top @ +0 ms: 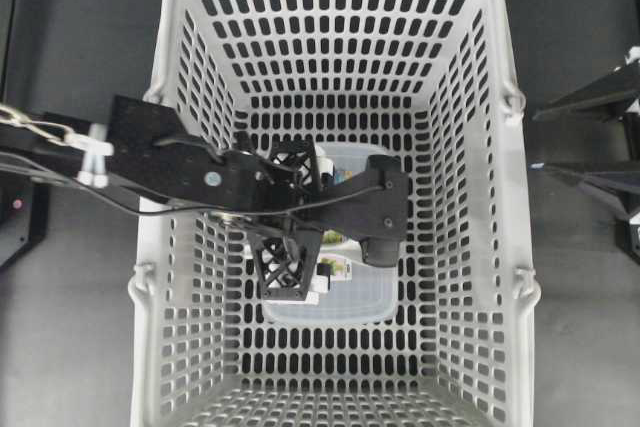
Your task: Pick up the chinese spoon from the shopping basket with the left arm.
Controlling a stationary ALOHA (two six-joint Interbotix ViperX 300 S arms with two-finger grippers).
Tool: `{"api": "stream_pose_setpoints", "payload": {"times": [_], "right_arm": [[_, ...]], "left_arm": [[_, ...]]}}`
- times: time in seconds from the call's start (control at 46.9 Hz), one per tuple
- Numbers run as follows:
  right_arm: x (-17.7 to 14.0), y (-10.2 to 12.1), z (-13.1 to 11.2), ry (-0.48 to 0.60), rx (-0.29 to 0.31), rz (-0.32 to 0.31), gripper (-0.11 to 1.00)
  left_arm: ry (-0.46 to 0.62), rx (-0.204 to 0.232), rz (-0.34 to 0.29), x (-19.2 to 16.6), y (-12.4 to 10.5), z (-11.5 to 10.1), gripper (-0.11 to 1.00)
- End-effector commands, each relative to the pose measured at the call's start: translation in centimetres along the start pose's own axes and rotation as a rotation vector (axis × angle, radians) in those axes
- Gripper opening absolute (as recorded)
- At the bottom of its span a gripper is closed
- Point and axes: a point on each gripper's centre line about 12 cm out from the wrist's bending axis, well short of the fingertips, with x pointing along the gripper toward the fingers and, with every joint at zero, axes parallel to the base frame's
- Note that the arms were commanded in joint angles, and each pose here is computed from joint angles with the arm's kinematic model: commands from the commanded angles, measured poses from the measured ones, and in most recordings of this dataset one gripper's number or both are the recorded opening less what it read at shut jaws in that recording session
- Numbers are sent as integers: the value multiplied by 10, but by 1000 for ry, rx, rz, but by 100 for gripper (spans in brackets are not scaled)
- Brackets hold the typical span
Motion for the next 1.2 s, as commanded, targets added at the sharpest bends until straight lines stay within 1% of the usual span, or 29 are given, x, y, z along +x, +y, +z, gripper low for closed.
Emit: {"api": "stream_pose_setpoints", "payload": {"times": [0.0,0.149,0.256,0.363,0.406,0.47,0.555,0.598,0.704,0.726,0.875,1.046,1.174], "right_arm": [[2,1,6,-14,2,1,63],[2,0,5,-13,3,-4,63],[2,-1,5,-15,1,-5,63],[2,-1,5,-12,4,-7,63],[1,-1,4,-10,4,-7,63],[1,-1,3,-7,4,-8,63],[1,-1,1,-4,5,-8,63],[1,-2,1,-4,8,-8,63],[1,-1,1,-4,6,-8,63],[1,-1,1,-4,6,-8,63],[1,-1,0,-2,8,-7,63],[1,-2,0,-3,9,-8,63],[1,-2,0,-3,9,-8,63]], "left_arm": [[-25,3,0,0,-1,4,87],[-40,4,-4,8,-3,5,87],[-20,5,-2,16,-3,1,86],[-8,9,-1,21,-3,-1,82],[-11,9,-3,20,-3,0,79],[-17,12,-2,20,-3,1,71],[-28,14,-4,17,-5,3,57],[-29,16,-5,17,-5,3,44],[-54,18,-9,7,-7,8,17],[-60,19,-8,3,-7,9,14],[-117,13,-9,-29,-5,23,14],[-183,9,-11,-103,-5,49,14],[-207,4,-10,-153,-4,62,14]]}}
